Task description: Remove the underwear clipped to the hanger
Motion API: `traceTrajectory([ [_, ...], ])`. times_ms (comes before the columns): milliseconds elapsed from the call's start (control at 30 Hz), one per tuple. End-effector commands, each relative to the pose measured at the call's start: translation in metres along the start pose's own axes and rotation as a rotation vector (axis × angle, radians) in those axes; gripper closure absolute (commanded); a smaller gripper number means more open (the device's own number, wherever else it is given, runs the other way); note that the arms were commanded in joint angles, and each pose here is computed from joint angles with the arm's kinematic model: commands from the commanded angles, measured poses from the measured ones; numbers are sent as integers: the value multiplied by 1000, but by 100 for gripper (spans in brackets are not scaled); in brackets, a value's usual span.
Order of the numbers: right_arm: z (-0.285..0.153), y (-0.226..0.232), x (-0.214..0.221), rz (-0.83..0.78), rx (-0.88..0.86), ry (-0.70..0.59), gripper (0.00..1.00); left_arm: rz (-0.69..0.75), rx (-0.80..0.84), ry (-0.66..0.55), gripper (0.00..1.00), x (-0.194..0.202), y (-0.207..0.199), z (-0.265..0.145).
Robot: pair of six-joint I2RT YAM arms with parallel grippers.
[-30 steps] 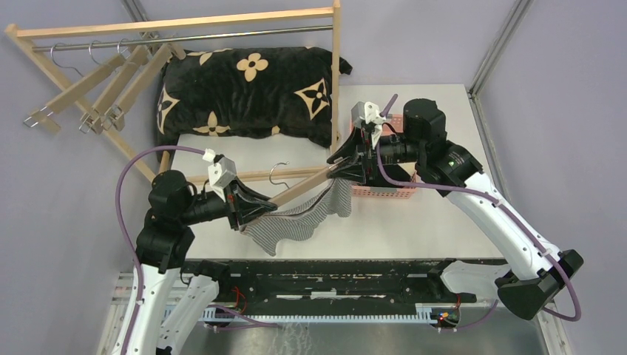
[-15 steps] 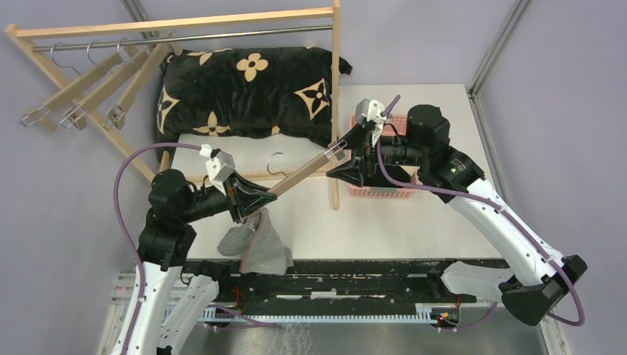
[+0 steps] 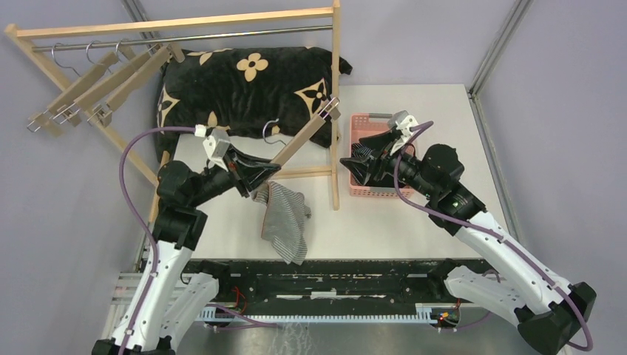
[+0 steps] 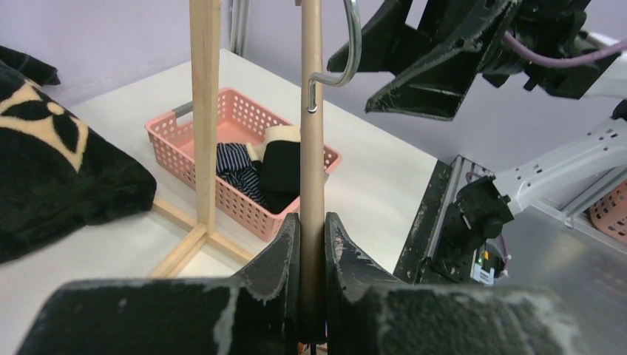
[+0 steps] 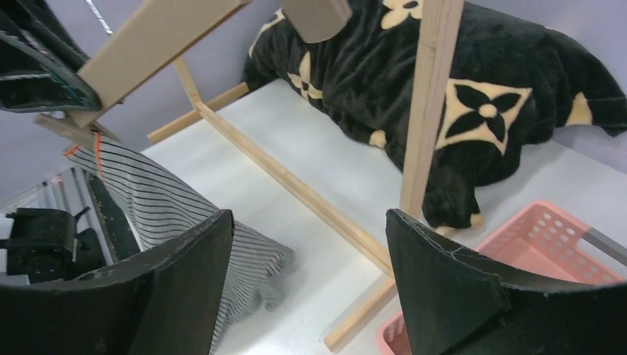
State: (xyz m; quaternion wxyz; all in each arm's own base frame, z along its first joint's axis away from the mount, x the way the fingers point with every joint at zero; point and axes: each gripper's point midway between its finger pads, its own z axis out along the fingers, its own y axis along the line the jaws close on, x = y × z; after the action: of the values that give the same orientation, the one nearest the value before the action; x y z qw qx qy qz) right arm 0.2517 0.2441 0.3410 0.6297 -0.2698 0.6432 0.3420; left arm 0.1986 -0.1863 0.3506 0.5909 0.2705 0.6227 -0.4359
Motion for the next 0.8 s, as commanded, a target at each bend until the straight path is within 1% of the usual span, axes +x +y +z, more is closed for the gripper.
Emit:
traceTrajectory([
  [0, 12, 21, -26, 43, -115, -89, 17, 28, 39, -151, 97, -44, -5, 11],
  [167, 19, 42, -29, 88, -249, -134, 17, 16, 66, -192, 97, -51, -3, 21],
  [333, 22, 44, -37, 91, -263, -152, 18, -10, 141, -175, 97, -44, -14, 31],
  [400, 20, 44, -46, 82, -261, -189, 18, -20, 157, -161, 97, -39, -17, 34],
  [500, 17, 45, -66, 69, -267, -279, 18, -40, 196, -161, 97, -30, -22, 39],
  [567, 16, 48, -78, 73, -286, -343, 19, -81, 251, -188, 97, -28, -31, 41],
  [600, 16, 50, -83, 77, -301, -369, 20, -78, 289, -222, 97, -31, -37, 41],
  [767, 15, 61, -103, 109, -379, -461, 23, -138, 401, -265, 97, -23, -57, 52],
])
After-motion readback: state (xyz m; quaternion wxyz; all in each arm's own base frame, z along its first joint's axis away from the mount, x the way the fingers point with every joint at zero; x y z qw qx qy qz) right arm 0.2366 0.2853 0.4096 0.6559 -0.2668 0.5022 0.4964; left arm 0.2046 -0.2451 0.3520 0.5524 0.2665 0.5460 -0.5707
